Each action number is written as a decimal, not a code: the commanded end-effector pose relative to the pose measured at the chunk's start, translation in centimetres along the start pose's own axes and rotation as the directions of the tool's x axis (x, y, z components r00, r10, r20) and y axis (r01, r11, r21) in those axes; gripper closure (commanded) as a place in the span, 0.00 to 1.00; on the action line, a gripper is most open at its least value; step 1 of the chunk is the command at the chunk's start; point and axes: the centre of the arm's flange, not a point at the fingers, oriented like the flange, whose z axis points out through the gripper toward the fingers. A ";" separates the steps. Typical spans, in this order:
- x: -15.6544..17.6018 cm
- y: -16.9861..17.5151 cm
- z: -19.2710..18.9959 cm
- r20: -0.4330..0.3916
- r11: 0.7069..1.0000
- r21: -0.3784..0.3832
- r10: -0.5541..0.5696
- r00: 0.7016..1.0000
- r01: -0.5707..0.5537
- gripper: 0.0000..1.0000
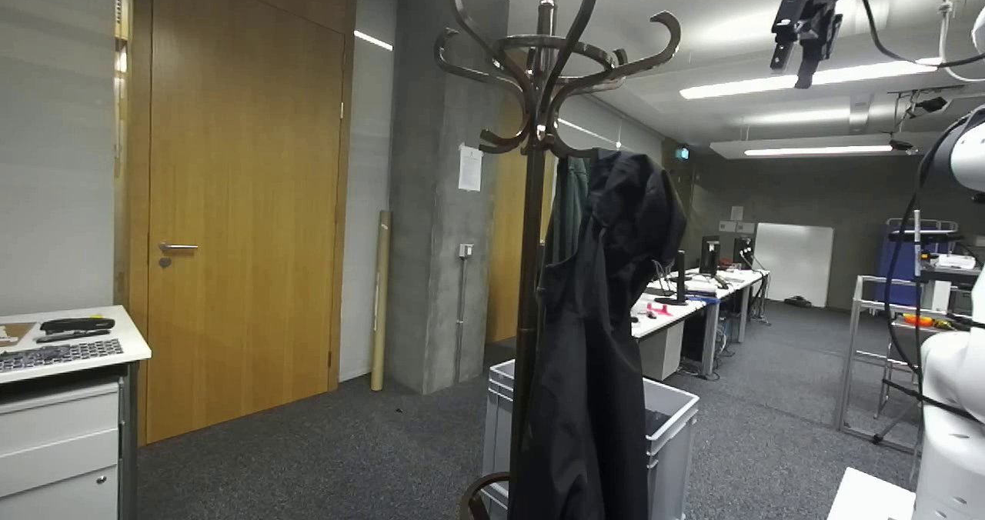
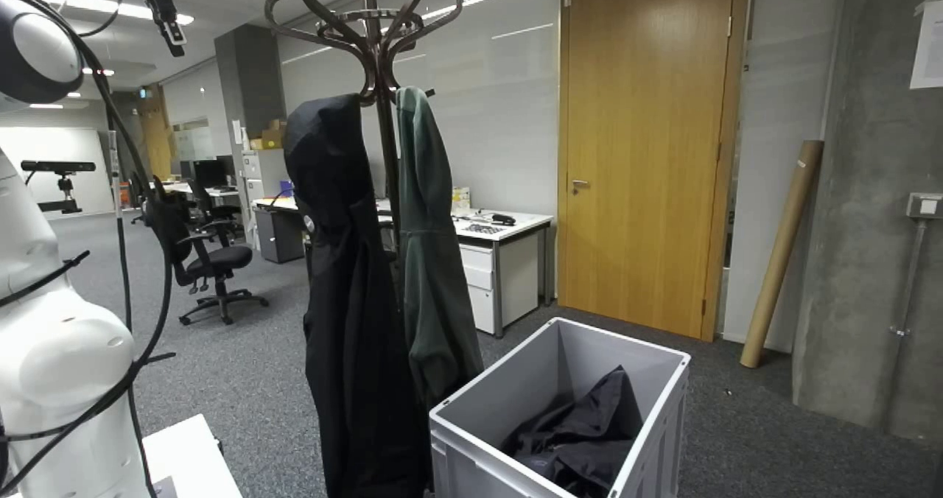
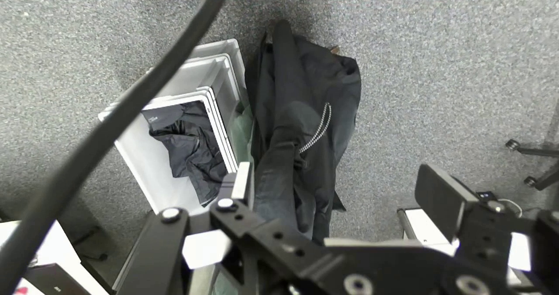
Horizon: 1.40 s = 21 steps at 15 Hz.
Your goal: Move the cloth to the right
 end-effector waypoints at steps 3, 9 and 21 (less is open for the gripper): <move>-0.3 0.4 4.5 0.155 0.979 -0.102 -0.160 0.975 0.177 0.00; -0.1 -1.1 8.0 0.151 0.921 -0.123 -0.351 0.924 0.370 0.00; 2.6 -4.1 7.7 0.038 0.936 -0.040 -0.347 0.937 0.348 0.00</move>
